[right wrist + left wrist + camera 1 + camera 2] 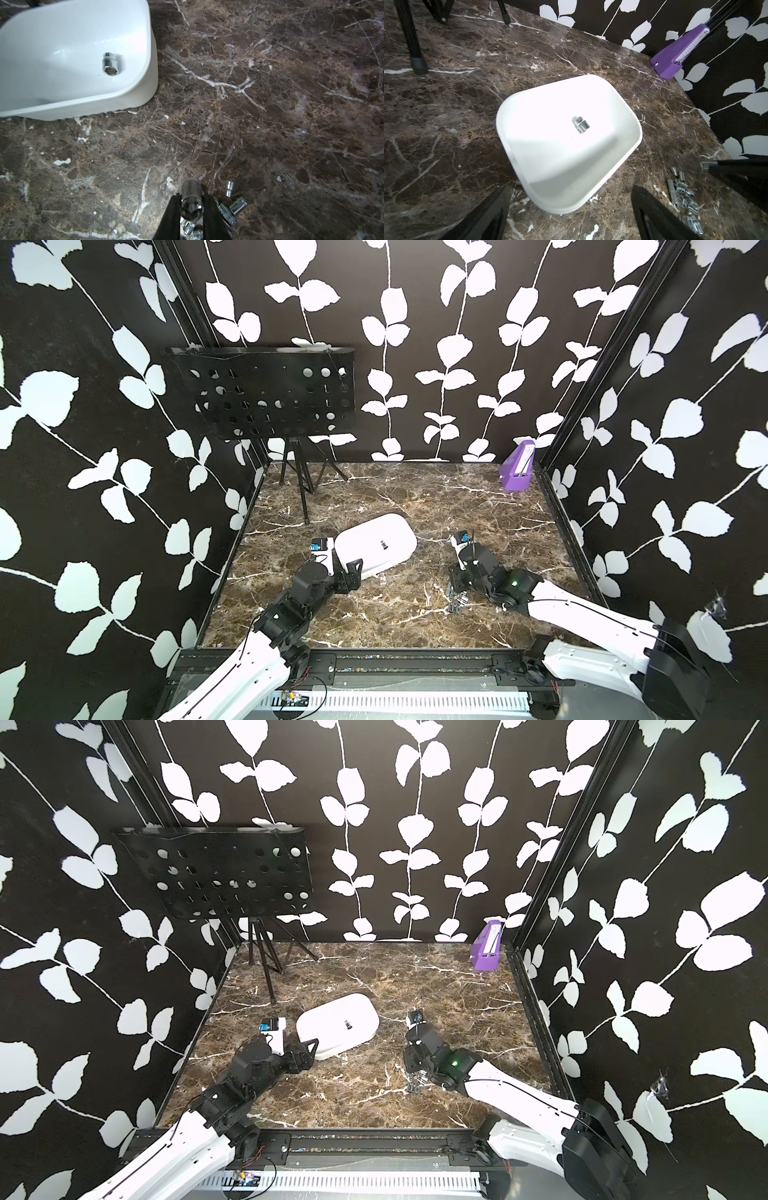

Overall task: Put the socket on the desktop into the storage box
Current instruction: Place the socket head in the storage box.

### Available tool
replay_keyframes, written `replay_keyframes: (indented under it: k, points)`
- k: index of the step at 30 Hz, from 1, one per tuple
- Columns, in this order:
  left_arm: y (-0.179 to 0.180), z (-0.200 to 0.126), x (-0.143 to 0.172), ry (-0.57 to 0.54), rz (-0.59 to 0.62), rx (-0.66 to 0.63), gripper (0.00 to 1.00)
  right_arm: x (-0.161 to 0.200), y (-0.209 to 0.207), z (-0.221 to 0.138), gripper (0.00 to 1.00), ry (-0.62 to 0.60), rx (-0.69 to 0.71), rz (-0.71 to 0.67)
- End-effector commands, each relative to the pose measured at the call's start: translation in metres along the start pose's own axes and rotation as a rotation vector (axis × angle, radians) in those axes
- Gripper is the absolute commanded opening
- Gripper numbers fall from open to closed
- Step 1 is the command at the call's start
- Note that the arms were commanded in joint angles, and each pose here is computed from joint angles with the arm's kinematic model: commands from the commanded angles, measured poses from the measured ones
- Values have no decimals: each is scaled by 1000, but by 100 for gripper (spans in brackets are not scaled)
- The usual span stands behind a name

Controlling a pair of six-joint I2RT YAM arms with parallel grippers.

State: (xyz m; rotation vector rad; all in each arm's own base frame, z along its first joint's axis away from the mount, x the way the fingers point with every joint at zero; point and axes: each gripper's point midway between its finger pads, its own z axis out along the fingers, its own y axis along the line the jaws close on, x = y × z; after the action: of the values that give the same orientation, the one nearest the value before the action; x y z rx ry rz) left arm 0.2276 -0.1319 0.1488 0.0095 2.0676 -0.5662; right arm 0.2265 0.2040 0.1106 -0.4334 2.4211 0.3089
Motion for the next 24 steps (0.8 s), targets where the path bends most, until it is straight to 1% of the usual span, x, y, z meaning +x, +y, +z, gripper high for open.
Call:
replay_keyframes:
  k: [1, 3, 8, 11, 13, 17, 21, 24]
  points:
    - [8, -1, -1, -24, 9, -41, 92, -37, 22, -14, 9, -39, 31, -30]
    - [9, -1, -1, -21, 10, -48, 92, -50, 41, -14, 9, -28, 23, -72]
    - [10, -1, -2, -14, 15, -59, 93, -79, 74, 0, 8, 12, 72, -127]
    - [13, -1, -1, -18, 11, -71, 93, -102, 100, 9, 8, -4, 44, -152]
    - [13, 0, -1, -15, 11, -72, 93, -113, 115, 23, 8, 3, 33, -160]
    - [12, 0, 0, -10, 12, -66, 93, -124, 137, 51, 9, 37, 26, -180]
    - [12, 0, -1, -15, 9, -65, 93, -123, 152, 78, 12, 87, 20, -225]
    - [10, 0, -3, -18, 15, -62, 93, -122, 156, 97, 12, 127, -11, -211]
